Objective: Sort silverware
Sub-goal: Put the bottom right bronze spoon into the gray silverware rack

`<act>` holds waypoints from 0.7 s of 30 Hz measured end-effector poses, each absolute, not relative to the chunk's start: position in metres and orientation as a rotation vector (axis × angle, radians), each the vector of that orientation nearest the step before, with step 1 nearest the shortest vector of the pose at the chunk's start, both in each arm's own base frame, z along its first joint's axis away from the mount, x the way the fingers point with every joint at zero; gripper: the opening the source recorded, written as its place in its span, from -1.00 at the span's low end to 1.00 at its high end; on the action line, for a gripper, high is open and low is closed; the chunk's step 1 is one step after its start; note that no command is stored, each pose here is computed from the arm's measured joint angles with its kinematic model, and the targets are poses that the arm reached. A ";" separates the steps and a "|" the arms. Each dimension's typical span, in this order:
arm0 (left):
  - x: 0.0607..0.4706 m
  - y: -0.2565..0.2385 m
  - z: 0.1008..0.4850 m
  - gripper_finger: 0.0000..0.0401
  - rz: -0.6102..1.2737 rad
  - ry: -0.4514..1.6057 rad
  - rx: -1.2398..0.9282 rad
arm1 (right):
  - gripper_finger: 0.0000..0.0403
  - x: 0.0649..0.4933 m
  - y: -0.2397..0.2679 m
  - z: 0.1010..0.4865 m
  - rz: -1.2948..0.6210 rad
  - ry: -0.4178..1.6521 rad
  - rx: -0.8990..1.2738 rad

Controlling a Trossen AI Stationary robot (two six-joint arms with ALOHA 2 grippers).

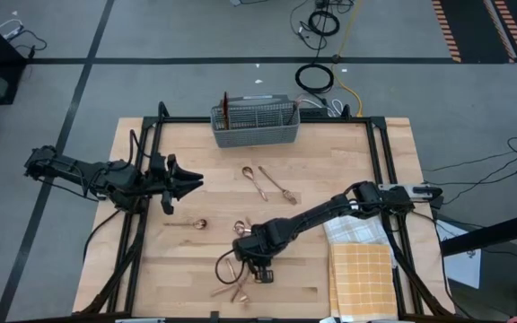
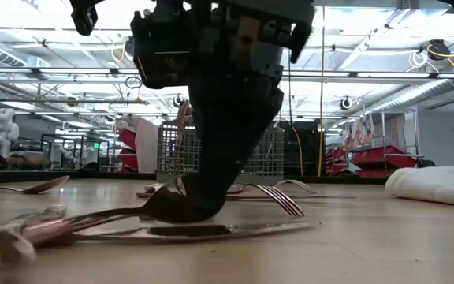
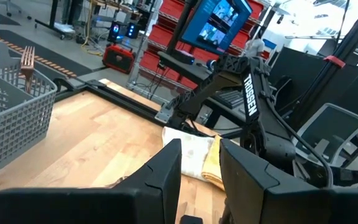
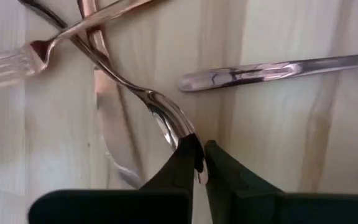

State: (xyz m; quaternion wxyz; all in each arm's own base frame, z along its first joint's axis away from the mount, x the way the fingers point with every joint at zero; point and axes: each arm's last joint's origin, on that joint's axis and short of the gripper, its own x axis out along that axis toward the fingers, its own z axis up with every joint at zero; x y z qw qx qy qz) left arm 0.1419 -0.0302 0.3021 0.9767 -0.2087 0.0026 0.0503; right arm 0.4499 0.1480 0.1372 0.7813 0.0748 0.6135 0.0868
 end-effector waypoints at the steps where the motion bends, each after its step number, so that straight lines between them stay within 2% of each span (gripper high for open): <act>1: 0.142 -0.030 0.302 -0.43 0.102 0.005 -0.421 | -0.96 0.450 0.147 0.138 0.177 1.325 0.169; 12: 0.142 -0.030 0.303 -0.43 0.100 -0.004 -0.426 | -1.00 0.436 0.140 0.152 0.014 1.403 0.176; 21: 0.142 -0.030 0.303 -0.43 0.100 -0.005 -0.427 | -1.00 0.418 0.136 0.184 -0.101 1.432 0.162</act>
